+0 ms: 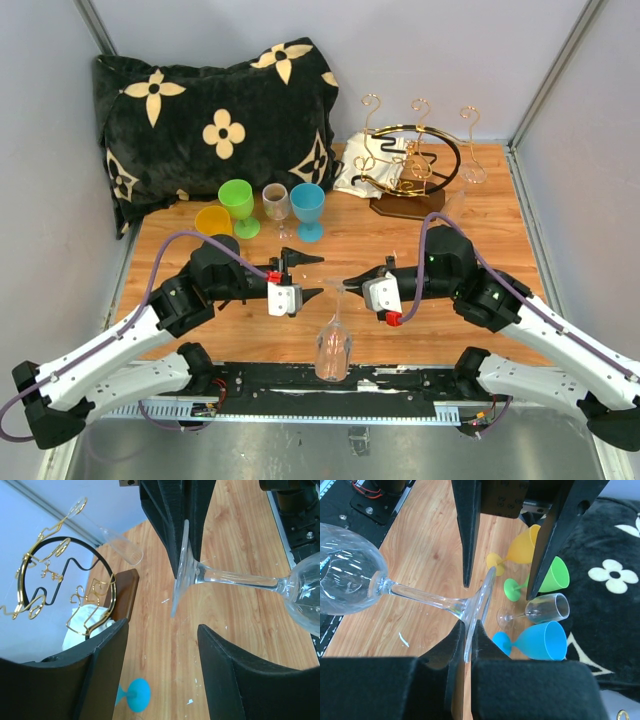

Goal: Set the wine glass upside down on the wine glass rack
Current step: Turn the wine glass upside down at the wine rack.

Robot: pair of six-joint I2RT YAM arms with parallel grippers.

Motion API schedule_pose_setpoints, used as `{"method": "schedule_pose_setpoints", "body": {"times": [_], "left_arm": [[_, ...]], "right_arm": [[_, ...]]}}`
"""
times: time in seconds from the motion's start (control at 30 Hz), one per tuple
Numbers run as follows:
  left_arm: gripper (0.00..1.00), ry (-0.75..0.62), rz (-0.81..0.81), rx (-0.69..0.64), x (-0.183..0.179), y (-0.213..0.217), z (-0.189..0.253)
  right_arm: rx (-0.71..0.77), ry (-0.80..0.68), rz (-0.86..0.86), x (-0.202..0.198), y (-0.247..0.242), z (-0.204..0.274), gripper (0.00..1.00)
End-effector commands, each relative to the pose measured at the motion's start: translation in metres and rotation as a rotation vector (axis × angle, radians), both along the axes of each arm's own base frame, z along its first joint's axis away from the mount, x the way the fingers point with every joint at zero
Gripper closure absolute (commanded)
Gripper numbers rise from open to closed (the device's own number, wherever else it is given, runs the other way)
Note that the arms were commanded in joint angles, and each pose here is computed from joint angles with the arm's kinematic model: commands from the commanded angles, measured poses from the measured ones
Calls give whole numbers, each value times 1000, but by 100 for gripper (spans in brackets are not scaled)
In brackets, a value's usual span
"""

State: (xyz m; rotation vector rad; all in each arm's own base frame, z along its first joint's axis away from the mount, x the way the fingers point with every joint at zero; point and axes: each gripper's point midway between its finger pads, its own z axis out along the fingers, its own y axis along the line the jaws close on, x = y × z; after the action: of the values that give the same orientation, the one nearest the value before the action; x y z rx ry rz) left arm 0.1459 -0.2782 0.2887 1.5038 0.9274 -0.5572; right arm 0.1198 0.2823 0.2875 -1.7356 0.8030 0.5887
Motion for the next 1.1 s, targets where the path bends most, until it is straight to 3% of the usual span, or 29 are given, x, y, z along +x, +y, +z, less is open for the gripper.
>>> {"method": "schedule_pose_setpoints", "body": {"times": [0.0, 0.17, 0.47, 0.9, 1.07], "left_arm": [[39, -63, -29, -38, 0, -6, 20], [44, -60, -56, -46, -3, -11, 25], [66, -72, -134, -50, -14, -18, 28], [78, -86, -169, -26, -17, -22, 20], [92, -94, -164, -20, -15, -22, 19]], "right_arm": [[99, -38, 39, -5, 6, 28, 99], [98, -34, 39, -3, 8, 28, 99], [72, -16, 58, -3, 13, 23, 99], [68, -15, 71, -1, 19, 20, 98], [68, -19, 68, 0, 19, 21, 97]]}}
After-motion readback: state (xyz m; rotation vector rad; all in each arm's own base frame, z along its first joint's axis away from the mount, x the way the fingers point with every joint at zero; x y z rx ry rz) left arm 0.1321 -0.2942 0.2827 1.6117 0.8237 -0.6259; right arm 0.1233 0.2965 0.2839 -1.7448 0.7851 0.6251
